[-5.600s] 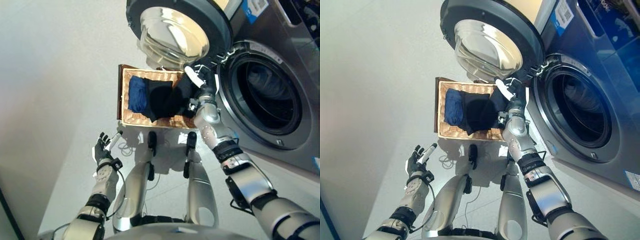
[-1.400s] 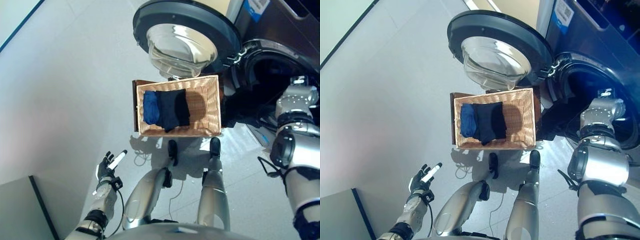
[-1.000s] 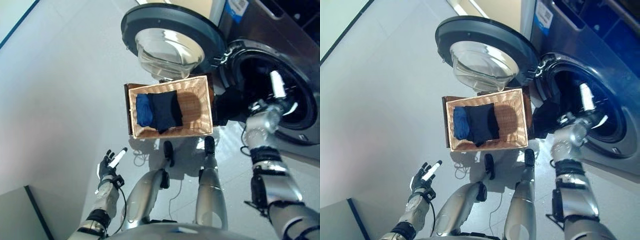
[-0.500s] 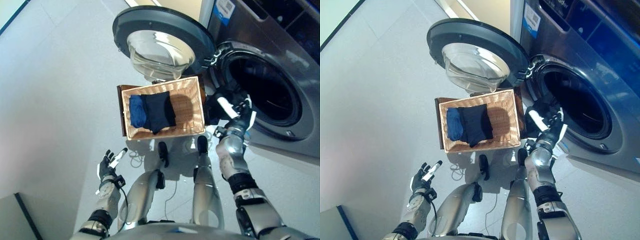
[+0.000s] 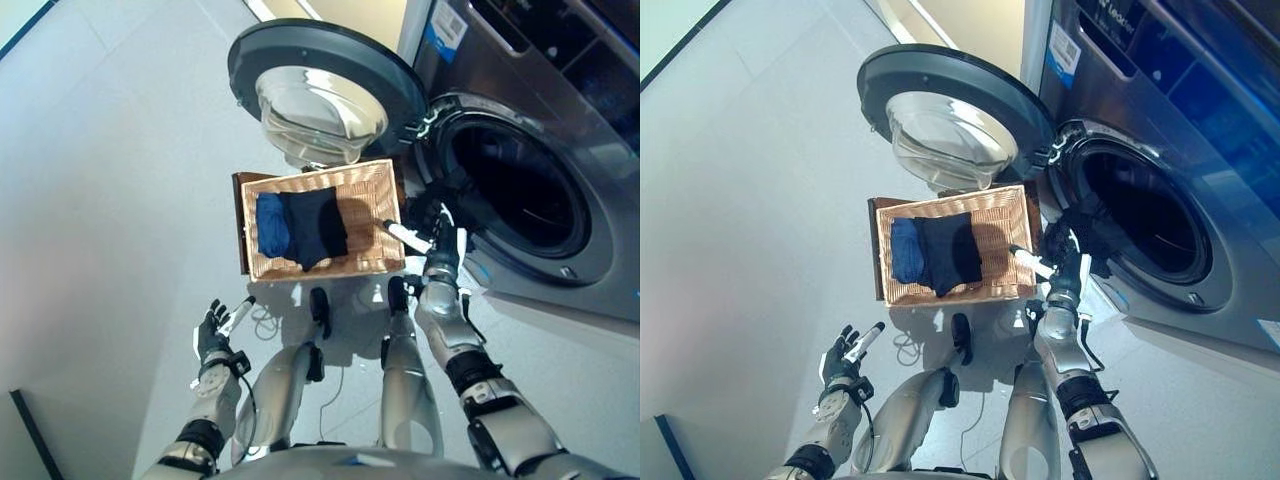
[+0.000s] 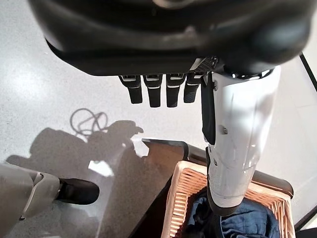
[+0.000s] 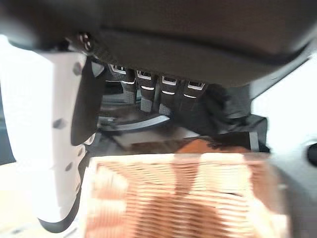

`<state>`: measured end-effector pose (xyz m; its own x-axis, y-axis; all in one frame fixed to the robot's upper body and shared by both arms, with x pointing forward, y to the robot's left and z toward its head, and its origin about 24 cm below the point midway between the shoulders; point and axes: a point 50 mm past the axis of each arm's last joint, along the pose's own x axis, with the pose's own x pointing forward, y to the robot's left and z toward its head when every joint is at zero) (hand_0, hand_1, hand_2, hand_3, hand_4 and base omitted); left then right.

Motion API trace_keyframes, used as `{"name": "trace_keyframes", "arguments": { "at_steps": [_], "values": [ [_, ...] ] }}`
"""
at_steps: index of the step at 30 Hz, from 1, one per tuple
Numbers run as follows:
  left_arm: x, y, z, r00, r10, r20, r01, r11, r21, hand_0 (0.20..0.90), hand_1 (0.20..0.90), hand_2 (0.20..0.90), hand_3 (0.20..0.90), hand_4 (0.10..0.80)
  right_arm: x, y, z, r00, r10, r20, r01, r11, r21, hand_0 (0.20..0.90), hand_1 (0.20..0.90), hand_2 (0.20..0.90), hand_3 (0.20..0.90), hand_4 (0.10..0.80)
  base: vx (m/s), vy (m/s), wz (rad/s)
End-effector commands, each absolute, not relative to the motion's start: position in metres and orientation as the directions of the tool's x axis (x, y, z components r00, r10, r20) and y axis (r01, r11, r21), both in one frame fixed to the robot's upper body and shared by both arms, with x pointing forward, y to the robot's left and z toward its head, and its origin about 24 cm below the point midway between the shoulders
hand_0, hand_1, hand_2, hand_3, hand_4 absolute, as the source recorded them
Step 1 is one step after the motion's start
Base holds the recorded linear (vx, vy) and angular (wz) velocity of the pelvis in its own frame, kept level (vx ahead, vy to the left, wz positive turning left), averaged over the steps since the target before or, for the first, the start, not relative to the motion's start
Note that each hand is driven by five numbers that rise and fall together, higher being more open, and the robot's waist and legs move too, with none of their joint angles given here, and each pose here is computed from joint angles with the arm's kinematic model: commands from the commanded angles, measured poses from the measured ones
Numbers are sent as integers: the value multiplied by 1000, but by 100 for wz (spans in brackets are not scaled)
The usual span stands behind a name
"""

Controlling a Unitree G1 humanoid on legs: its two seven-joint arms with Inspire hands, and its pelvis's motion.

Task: Pick up the clothes and place them into the washing machine

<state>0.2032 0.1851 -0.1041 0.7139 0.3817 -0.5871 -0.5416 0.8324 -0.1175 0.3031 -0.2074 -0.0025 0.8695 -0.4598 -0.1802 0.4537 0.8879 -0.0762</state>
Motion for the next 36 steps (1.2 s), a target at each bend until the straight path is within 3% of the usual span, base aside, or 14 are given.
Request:
{"name": "trace_keyframes", "arguments": {
  "at_steps": [1,10,23,36],
  "values": [
    [195,213,-100,690,492,-531,-616,785,-73,900,900,900,900,800,310,-218,17,852,-512,-109,520,852,64,900,900,900,900,800,0,0,0],
    [192,213,-100,706,476,-524,-603,792,-92,900,900,900,900,800,297,-268,0,700,-669,-249,713,673,198,900,900,900,900,800,0,0,0],
    [192,208,-100,735,427,-526,-565,815,-130,900,900,900,900,800,268,-318,-17,535,-763,-362,845,484,228,900,900,900,900,800,8,4,-4],
    [205,186,-83,849,285,-444,-418,877,-238,900,900,900,900,800,299,-340,30,581,-768,-270,813,534,231,900,900,900,900,800,-32,-15,-3]
  ]
}}
